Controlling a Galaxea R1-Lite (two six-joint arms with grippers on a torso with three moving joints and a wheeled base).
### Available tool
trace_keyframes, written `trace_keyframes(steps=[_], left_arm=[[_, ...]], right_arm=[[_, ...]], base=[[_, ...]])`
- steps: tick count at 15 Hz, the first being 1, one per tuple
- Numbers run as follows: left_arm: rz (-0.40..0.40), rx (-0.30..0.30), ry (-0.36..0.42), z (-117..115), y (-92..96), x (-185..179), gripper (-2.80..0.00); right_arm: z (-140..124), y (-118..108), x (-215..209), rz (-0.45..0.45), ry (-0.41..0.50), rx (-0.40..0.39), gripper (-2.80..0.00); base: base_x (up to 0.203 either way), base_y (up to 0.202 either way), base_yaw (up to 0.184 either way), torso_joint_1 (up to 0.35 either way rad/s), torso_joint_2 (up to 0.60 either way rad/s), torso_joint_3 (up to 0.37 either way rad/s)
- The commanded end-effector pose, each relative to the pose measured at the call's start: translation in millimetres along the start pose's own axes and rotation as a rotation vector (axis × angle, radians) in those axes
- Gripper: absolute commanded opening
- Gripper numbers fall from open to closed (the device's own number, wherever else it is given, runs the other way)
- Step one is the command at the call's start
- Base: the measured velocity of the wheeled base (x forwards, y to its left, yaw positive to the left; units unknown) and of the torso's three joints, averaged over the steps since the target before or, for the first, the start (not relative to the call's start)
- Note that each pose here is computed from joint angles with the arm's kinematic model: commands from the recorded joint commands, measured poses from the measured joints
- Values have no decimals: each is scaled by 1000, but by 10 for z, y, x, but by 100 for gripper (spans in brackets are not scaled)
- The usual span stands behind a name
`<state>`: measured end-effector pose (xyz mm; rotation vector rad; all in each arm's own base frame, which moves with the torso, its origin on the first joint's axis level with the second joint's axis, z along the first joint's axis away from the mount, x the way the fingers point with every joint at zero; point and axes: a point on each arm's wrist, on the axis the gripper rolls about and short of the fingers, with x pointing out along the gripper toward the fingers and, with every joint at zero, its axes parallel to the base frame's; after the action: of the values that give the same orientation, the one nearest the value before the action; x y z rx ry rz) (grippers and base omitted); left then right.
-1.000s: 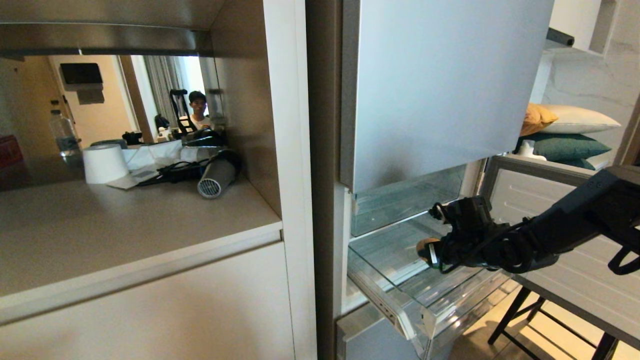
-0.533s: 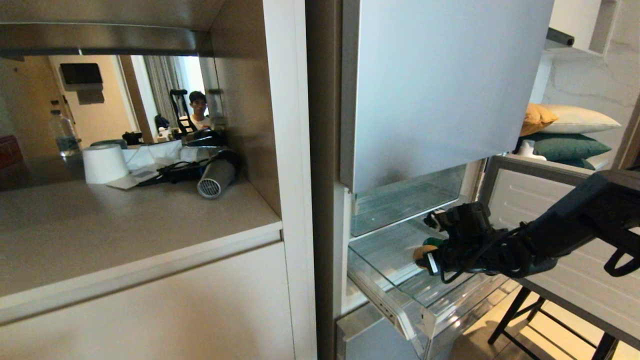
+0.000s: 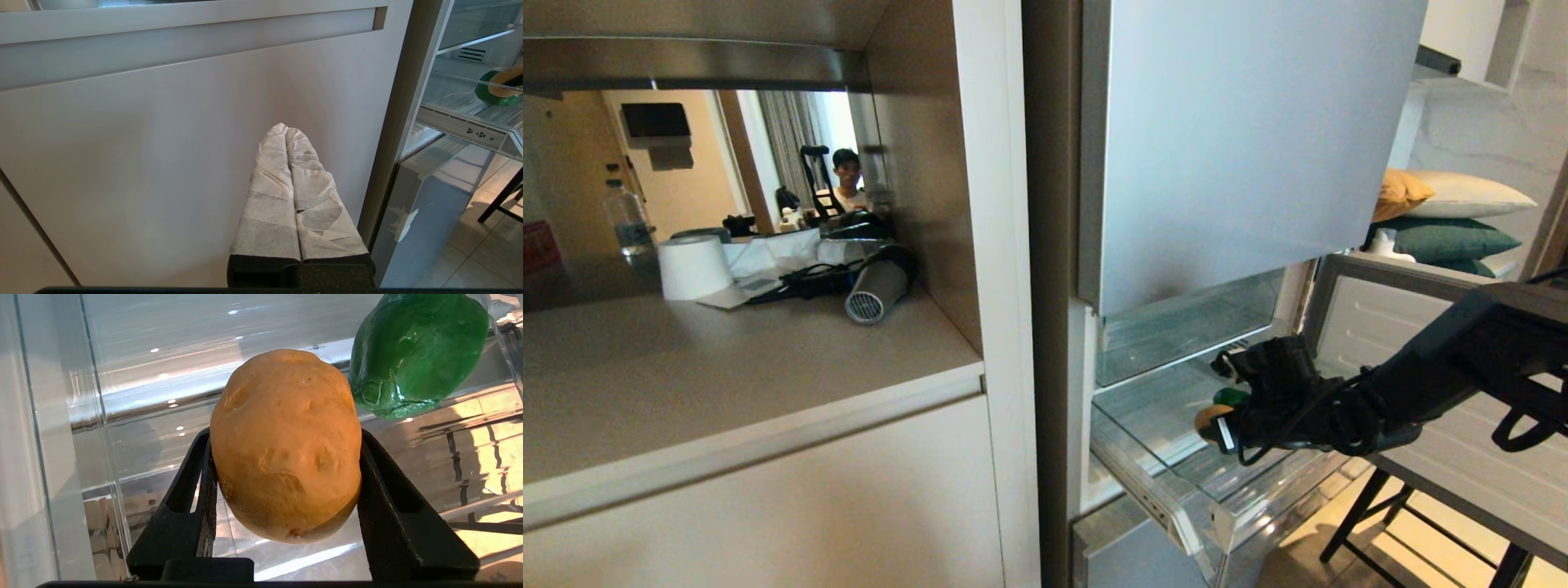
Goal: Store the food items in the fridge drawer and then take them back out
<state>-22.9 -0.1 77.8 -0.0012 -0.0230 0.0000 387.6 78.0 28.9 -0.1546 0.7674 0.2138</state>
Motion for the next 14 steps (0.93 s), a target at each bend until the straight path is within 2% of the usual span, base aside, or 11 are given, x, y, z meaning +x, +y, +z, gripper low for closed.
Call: trace_keyframes(steps=[1, 4, 5, 14], left_arm=[[0, 0, 11, -29, 0, 8, -280], [0, 0, 11, -29, 0, 8, -280], [0, 0, 11, -29, 0, 8, -280], [0, 0, 11, -29, 0, 8, -280]], right_arm=[[-14, 3, 51, 1, 5, -1, -280], [-17, 4, 70, 1, 6, -1, -280], [-15, 3, 70, 1, 6, 2, 0], [13, 19, 38, 2, -5, 2, 0]], base=[[0, 0, 0, 0, 0, 0], [0, 0, 0, 0, 0, 0], [0, 0, 0, 0, 0, 0], [0, 0, 0, 0, 0, 0]])
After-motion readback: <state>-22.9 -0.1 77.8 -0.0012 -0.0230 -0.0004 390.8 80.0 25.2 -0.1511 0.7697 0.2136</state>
